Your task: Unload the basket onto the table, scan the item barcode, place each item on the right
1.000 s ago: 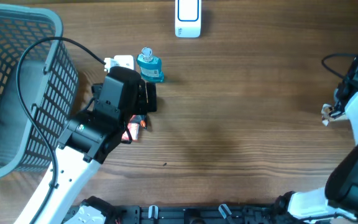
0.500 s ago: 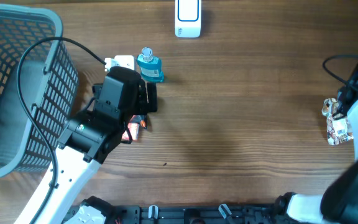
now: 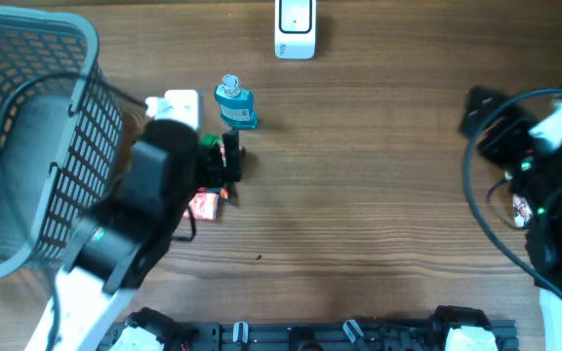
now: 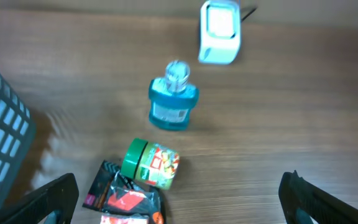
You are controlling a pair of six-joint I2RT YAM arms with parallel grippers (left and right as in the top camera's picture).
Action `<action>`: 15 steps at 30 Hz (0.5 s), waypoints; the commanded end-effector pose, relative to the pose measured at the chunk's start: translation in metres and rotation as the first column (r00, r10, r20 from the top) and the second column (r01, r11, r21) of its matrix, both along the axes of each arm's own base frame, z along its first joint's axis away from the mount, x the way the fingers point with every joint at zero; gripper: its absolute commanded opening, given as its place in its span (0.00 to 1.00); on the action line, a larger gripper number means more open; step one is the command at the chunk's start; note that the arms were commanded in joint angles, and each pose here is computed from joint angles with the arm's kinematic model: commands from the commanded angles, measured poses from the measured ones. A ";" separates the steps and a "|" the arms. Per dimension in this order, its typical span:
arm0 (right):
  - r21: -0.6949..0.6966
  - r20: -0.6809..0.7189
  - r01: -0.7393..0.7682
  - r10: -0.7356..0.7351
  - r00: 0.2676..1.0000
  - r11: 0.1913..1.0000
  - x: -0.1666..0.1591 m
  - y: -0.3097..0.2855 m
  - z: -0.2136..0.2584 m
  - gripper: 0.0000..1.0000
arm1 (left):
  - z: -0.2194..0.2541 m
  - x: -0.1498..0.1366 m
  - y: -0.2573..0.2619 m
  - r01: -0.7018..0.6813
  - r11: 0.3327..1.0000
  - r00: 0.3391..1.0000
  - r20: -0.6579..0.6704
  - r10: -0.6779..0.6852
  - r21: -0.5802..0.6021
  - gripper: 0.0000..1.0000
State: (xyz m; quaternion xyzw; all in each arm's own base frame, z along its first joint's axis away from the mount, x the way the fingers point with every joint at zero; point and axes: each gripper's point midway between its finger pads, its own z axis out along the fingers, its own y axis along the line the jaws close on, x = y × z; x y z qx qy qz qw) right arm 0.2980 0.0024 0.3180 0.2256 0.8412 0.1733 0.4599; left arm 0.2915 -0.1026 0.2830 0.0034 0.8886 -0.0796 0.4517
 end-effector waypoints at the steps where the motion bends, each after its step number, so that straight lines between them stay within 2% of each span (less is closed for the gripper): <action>1: 0.050 -0.214 -0.098 0.107 0.971 0.994 -0.001 0.027 -0.053 1.00 | 0.026 -0.020 0.007 0.035 0.999 0.997 0.075 -0.033 -0.030 1.00; 5: 0.033 -0.385 -0.115 0.119 0.915 0.993 0.006 0.035 -0.098 1.00 | 0.022 -0.030 0.011 0.035 0.999 0.998 0.052 -0.034 -0.019 1.00; 7: 0.038 -0.433 -0.113 0.118 0.894 0.993 0.011 0.036 -0.113 1.00 | 0.011 -0.023 0.008 0.044 0.999 0.999 0.013 -0.044 0.013 1.00; 11: 0.054 -0.481 -0.090 0.105 0.870 0.994 0.014 0.036 -0.127 1.00 | -0.011 0.009 -0.009 0.080 0.994 0.995 -0.057 -0.076 0.075 1.00; 15: 0.028 -0.515 -0.075 0.079 0.854 0.997 0.008 0.031 -0.133 1.00 | -0.003 0.052 -0.030 0.115 0.993 0.984 -0.141 -0.109 0.029 1.00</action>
